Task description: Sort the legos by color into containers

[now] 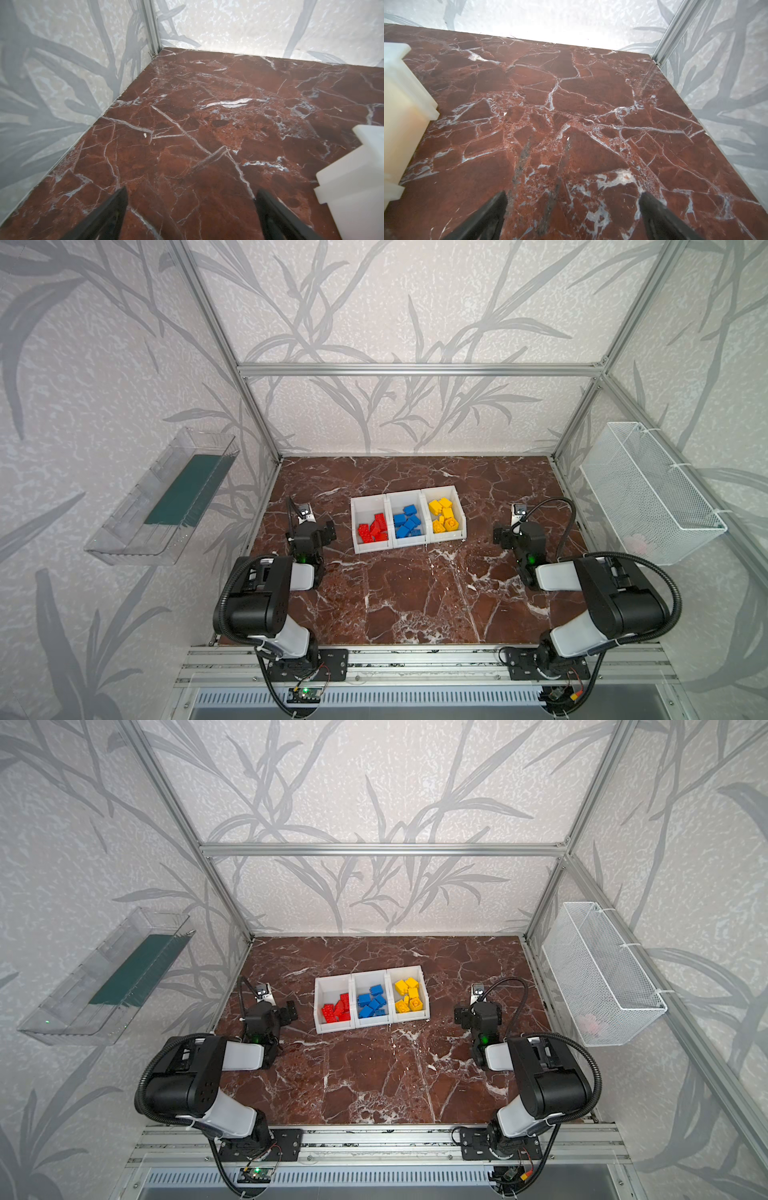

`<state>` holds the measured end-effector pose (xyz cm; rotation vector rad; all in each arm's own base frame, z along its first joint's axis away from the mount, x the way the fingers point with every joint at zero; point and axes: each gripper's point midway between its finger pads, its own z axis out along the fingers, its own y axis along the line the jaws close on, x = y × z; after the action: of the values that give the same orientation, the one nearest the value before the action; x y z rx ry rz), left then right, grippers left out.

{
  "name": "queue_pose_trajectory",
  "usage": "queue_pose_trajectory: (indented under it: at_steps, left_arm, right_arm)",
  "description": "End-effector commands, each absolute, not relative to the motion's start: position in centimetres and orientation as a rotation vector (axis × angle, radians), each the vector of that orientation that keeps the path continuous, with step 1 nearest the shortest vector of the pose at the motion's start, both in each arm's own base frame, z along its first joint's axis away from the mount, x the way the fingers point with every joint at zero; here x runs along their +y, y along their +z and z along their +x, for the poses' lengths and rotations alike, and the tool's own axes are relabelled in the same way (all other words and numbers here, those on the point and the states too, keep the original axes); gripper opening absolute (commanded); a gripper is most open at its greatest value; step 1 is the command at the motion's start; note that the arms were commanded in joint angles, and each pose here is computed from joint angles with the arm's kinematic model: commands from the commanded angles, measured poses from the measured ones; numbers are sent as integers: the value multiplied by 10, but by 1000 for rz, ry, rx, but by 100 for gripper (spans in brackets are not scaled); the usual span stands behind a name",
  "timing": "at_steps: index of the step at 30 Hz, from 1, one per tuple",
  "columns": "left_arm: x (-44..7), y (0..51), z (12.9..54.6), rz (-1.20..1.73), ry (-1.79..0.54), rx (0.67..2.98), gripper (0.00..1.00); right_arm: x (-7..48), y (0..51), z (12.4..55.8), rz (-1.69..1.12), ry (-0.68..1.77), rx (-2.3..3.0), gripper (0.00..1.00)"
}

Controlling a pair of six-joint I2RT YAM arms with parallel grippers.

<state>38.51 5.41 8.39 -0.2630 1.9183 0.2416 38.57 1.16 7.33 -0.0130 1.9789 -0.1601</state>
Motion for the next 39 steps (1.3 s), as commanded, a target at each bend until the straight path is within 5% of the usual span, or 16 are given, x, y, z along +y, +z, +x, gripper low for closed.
queue_pose_trajectory:
  at_steps: [1,25,31,39]
  left_arm:
    - [52,95,391,-252,226,1871,99]
    - [47,95,393,-218,213,1874,99]
    - [34,102,380,-144,158,1786,99]
    - [45,96,392,-211,212,1873,99]
  right_arm:
    - [11,92,394,3,-152,1920,99]
    - [11,93,394,2,-151,1920,99]
    - [14,106,359,-17,-104,1724,99]
    - [16,95,396,-27,-134,1878,99]
